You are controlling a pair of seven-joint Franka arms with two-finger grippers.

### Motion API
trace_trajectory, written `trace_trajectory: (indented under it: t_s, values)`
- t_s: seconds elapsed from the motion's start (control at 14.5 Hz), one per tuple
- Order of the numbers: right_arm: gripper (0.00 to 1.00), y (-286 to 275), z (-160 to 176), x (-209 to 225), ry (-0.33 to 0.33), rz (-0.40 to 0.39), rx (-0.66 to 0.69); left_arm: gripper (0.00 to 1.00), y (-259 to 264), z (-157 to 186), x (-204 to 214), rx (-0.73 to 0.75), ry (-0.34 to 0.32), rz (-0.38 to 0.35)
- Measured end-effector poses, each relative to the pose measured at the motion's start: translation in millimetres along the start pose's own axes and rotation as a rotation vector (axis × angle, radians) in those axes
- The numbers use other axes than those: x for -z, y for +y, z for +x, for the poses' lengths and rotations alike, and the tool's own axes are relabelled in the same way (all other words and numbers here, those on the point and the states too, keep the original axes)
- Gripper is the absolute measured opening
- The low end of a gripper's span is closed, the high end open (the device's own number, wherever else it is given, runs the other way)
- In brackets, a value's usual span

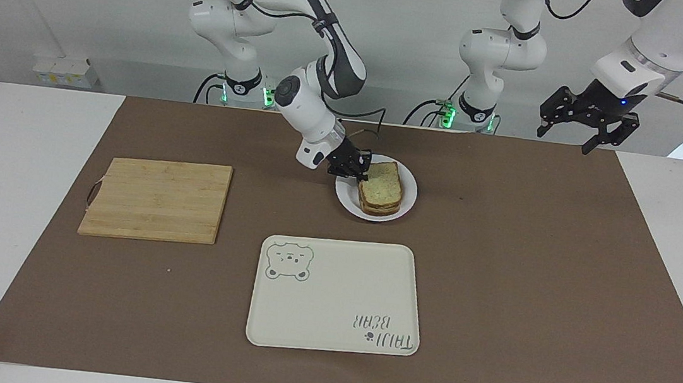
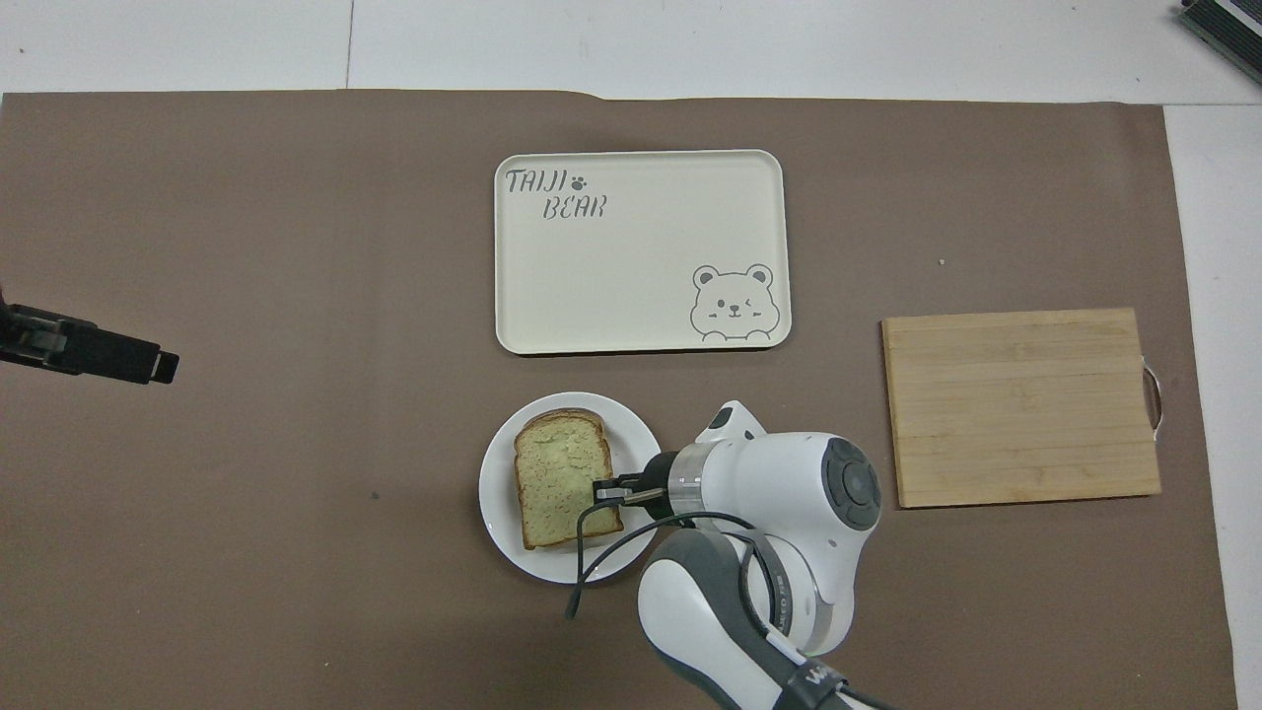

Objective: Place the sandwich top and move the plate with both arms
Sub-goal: 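Lower the bread onto the egg and open the right gripper, then withdraw the right gripper while the left gripper reaches the plate rim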

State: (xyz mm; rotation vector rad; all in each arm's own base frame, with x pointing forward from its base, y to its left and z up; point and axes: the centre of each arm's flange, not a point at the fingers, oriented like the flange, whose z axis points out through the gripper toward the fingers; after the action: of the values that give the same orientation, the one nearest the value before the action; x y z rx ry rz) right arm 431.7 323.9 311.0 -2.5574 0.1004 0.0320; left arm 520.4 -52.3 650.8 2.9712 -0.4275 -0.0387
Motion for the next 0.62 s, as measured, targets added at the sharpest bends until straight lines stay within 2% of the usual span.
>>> trace_trajectory:
  t_s: [0.28, 0.48, 0.62]
  values:
    - [0.67, -16, 7, 19, 0.048, 0.026, -0.031, 1.0, 0, 2, -11, 0.001, -0.006, -0.011]
    - [1.0, -31, 16, 44, 0.097, 0.057, -0.026, 1.0, 5, 6, -31, 0.006, -0.007, -0.097]
    - [1.0, -37, 27, 59, 0.129, 0.077, -0.028, 1.0, 5, 7, -51, 0.021, 0.01, -0.142]
